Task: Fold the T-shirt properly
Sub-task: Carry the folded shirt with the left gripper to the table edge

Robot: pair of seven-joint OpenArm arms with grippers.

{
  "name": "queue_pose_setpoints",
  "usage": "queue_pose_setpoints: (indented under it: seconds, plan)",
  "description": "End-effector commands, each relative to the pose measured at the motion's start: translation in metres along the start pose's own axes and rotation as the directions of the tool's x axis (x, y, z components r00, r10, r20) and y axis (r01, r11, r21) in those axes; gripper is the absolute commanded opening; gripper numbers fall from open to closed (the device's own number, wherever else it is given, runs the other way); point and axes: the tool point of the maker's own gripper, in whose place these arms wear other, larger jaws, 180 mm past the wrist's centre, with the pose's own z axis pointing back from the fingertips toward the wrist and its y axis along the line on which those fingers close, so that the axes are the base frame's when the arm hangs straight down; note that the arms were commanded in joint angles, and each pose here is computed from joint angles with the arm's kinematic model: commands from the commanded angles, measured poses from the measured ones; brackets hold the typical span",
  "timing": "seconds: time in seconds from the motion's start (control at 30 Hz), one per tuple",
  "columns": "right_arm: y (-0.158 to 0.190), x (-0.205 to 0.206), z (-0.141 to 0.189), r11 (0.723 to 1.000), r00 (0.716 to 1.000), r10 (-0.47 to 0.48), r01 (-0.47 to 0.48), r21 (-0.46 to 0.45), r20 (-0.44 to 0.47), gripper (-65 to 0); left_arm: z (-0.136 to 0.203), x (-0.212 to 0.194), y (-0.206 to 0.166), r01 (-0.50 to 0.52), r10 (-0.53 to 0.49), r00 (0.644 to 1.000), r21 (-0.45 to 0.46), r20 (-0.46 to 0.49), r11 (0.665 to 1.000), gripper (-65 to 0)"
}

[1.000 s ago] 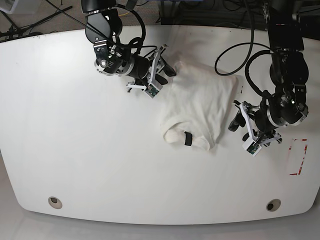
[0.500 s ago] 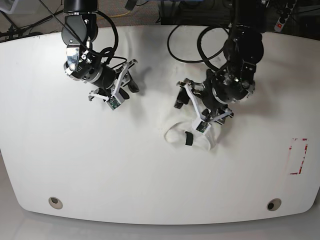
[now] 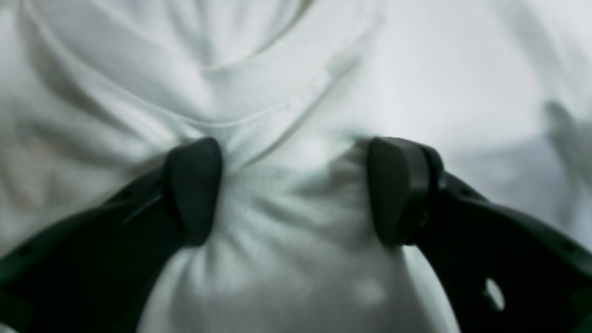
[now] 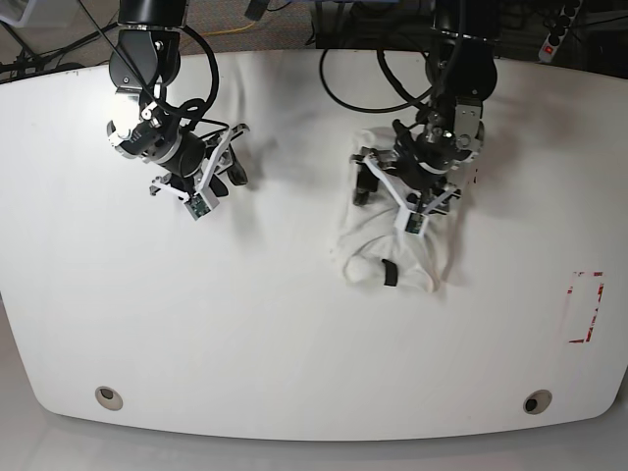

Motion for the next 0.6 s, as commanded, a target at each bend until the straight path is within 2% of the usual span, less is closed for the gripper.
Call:
queue_pose_setpoints:
  seconds: [0.0, 0.13, 0.33, 0.43, 0.57]
  plan:
    - [-0.004, 0.021, 0.008, 1.000, 0.998, 0.030, -0.029, -0.012, 0.064, -44.7, 0.010, -0.021, 0.056, 0.027, -0.013, 0.995, 0.137, -0.099, 0.990, -18.2]
    - [-0.003, 0.027, 0.014, 0.998, 0.996, 0.059, -0.057, -0.028, 0.066, -44.7, 0.032, -0.037, 0.126, 0.095, -0.058, 0.984, 0.218, -0.170, 0.971, -18.2]
    - [-0.002, 0.039, 0.022, 0.995, 0.993, 0.094, -0.091, -0.046, 0.067, -44.7, 0.077, -0.051, 0.230, 0.137, -0.054, 0.964, 0.311, -0.261, 0.941, -18.5]
    - [0.001, 0.045, 0.025, 0.993, 0.990, 0.111, -0.107, -0.051, 0.083, -44.7, 0.105, -0.060, 0.268, 0.151, -0.047, 0.952, 0.331, -0.302, 0.931, -18.5]
    - [0.002, 0.049, 0.029, 0.991, 0.988, 0.124, -0.119, -0.058, 0.095, -44.7, 0.136, -0.067, 0.304, 0.158, -0.049, 0.951, 0.345, -0.305, 0.925, -18.5]
